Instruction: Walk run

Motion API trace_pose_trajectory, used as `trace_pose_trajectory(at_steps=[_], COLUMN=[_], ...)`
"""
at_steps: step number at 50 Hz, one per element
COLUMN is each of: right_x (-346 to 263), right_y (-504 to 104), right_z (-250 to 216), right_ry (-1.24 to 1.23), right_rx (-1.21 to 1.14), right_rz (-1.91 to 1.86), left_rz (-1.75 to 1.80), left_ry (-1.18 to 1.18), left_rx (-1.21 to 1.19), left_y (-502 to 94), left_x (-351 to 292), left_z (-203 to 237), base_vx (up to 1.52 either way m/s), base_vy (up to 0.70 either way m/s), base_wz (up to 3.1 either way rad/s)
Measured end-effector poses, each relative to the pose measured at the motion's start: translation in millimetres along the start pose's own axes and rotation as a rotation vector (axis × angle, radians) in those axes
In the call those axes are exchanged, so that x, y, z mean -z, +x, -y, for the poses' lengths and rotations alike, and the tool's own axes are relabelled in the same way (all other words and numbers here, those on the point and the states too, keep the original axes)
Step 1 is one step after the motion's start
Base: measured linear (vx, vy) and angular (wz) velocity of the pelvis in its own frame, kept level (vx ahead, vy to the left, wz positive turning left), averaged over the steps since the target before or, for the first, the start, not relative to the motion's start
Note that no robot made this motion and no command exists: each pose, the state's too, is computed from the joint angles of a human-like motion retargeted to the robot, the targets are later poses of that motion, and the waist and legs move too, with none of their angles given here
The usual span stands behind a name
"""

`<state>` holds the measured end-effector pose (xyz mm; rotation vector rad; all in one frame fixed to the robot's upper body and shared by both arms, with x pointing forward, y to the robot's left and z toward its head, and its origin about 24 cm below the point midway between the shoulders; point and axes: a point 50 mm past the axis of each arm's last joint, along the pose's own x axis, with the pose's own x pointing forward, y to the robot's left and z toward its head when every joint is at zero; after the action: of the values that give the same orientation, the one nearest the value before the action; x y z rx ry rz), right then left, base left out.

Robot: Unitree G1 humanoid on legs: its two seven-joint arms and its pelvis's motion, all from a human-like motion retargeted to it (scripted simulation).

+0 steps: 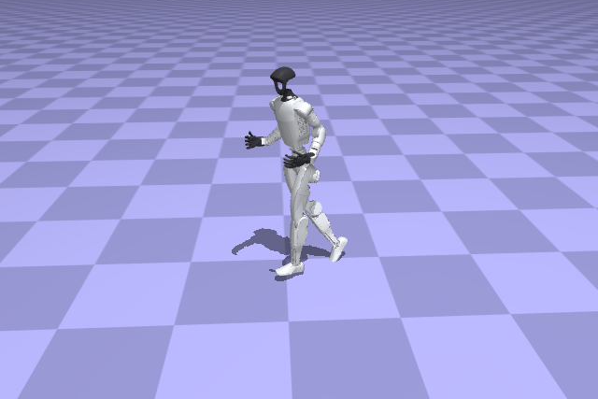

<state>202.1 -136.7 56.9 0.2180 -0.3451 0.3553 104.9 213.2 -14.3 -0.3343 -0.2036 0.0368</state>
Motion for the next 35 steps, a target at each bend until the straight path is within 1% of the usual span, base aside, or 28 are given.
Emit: trace_pose_trajectory(at_steps=[3, 5, 8, 10, 12, 13, 15, 18, 22, 25, 26, 28, 30, 33, 35], right_x=[9.9, 23.9, 54.6, 64.8, 61.3, 57.7, 48.4, 35.6, 35.9, 37.9, 38.6, 36.6, 23.6, 14.2, 0.8], right_y=[-17.3, -39.0, -85.3, -117.3, -141.3, -152.0, -168.0, -173.9, -151.7, -119.4, -107.5, -75.6, -42.1, 2.8, 20.0], right_z=[5.3, 2.5, -3.7, -8.7, -5.4, -0.7, 9.6, 22.6, 19.3, 11.6, 4.2, -6.7, 5.9, -8.6, -6.2], right_ry=[-0.089, -0.110, -0.037, 0.053, 0.092, 0.083, 0.035, -0.076, -0.203, -0.274, -0.269, -0.233, -0.188, -0.034, 0.010], right_rx=[0.038, 0.051, 0.012, 0.019, 0.078, 0.120, 0.204, 0.310, 0.335, 0.334, 0.332, 0.383, 0.442, 0.316, 0.275], right_rz=[-0.102, -0.213, -0.453, -0.571, -0.614, -0.630, -0.647, -0.618, -0.553, -0.463, -0.422, -0.285, -0.103, 0.047, 0.134], left_rz=[0.073, 0.129, 0.304, 0.387, 0.496, 0.559, 0.649, 0.667, 0.541, 0.380, 0.321, 0.168, 0.013, -0.134, -0.194], left_ry=[0.019, 0.035, 0.020, -0.069, -0.148, -0.161, -0.157, -0.123, -0.099, -0.117, -0.105, -0.066, -0.032, -0.009, -0.033], left_rx=[0.093, 0.154, 0.191, 0.245, 0.281, 0.273, 0.261, 0.286, 0.349, 0.390, 0.390, 0.419, 0.422, 0.268, 0.162], left_y=[32.8, 53.6, 100.7, 126.8, 146.0, 152.6, 158.3, 159.0, 152.6, 146.5, 139.4, 117.2, 92.0, 40.6, 7.9], left_x=[-7.5, -13.5, -32.0, -40.8, -56.1, -67.1, -83.6, -94.7, -86.7, -64.2, -54.9, -30.1, -2.1, 23.4, 31.2], left_z=[11.1, 20.4, 27.0, 43.0, 62.8, 65.7, 69.3, 73.0, 65.1, 56.1, 46.8, 29.1, 17.6, -3.0, -8.6], base_vx=[1.45, 1.67, 1.16, 0.74, 1.10, 1.05, 1.25, 1.20, 1.12, 1.35, 1.72, 1.64, 1.02, 1.17, 1.36], base_vy=[-0.38, -0.43, -0.52, -0.48, -0.56, -0.48, -0.57, -0.52, -0.46, 0.00, -0.18, -0.81, -0.76, -0.52, -0.31], base_wz=[0.18, 1.11, -0.37, -1.18, -0.19, -0.03, -0.24, -0.24, -1.05, -1.01, -1.57, -1.72, -1.80, -2.47, -2.25])
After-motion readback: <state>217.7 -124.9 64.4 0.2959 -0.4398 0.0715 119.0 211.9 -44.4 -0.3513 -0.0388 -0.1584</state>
